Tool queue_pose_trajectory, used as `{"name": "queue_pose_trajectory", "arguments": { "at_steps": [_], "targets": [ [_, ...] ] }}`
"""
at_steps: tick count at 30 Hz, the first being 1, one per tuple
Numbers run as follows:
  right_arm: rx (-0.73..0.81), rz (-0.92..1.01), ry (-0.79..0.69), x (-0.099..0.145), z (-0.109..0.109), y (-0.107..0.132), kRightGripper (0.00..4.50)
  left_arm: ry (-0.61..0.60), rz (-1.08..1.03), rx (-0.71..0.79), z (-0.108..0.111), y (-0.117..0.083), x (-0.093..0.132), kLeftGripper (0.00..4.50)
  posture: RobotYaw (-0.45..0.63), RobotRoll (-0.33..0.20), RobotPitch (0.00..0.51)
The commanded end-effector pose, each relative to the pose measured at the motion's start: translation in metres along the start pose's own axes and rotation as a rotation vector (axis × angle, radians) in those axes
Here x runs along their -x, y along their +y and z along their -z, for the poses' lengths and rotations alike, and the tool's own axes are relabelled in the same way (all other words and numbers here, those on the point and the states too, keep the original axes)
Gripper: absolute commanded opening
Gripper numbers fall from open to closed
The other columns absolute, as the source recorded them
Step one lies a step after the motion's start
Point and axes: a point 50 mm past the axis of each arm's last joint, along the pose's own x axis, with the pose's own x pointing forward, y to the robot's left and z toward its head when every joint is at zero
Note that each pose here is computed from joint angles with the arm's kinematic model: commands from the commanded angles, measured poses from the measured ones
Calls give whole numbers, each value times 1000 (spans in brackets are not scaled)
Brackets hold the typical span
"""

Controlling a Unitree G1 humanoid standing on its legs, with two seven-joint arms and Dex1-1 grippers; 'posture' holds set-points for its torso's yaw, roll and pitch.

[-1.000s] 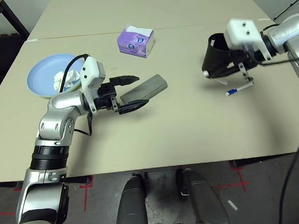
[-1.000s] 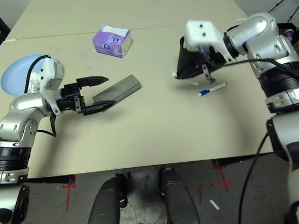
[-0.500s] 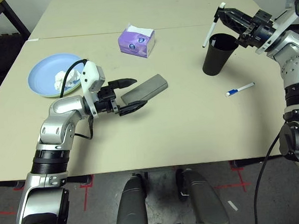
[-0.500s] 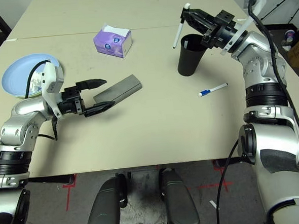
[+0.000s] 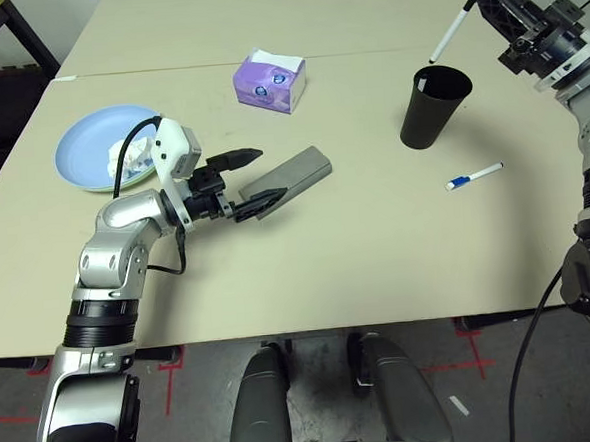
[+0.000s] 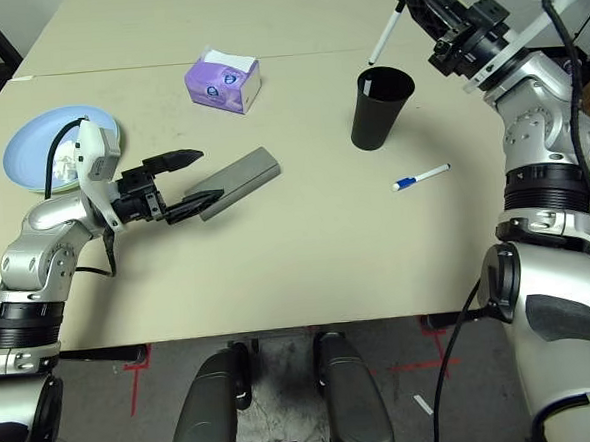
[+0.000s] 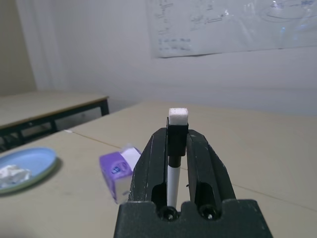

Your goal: Organize and tidy the items on the table.

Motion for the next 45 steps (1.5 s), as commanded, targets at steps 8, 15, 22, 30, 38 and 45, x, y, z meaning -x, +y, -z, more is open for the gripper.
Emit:
{"name": "queue_pose_trajectory", "arguments": {
  "at_steps": [8,15,22,30,38,45],
  "targets": [
    [13,-28,95,13,20,4,392,-45,-19,33,-6,1,-3,4500,-86,0,194],
    [10,-59,113,4,27,12,392,-37,-15,28,-6,1,-3,4500,-78,0,189],
    [46,-50,162,4,28,10,1386,-33,-16,26,-5,1,-2,4500,-76,0,184],
    [60,-60,147,2,21,11,4374,-67,-21,13,-11,3,-4,4500,-83,0,177],
    [56,-133,131,-4,7,17,4446,-128,-26,19,-18,2,-6,4500,-84,0,176],
    [26,-267,148,-10,-2,29,4446,-135,-22,24,-18,1,-8,4500,-85,0,177]
  ]
}}
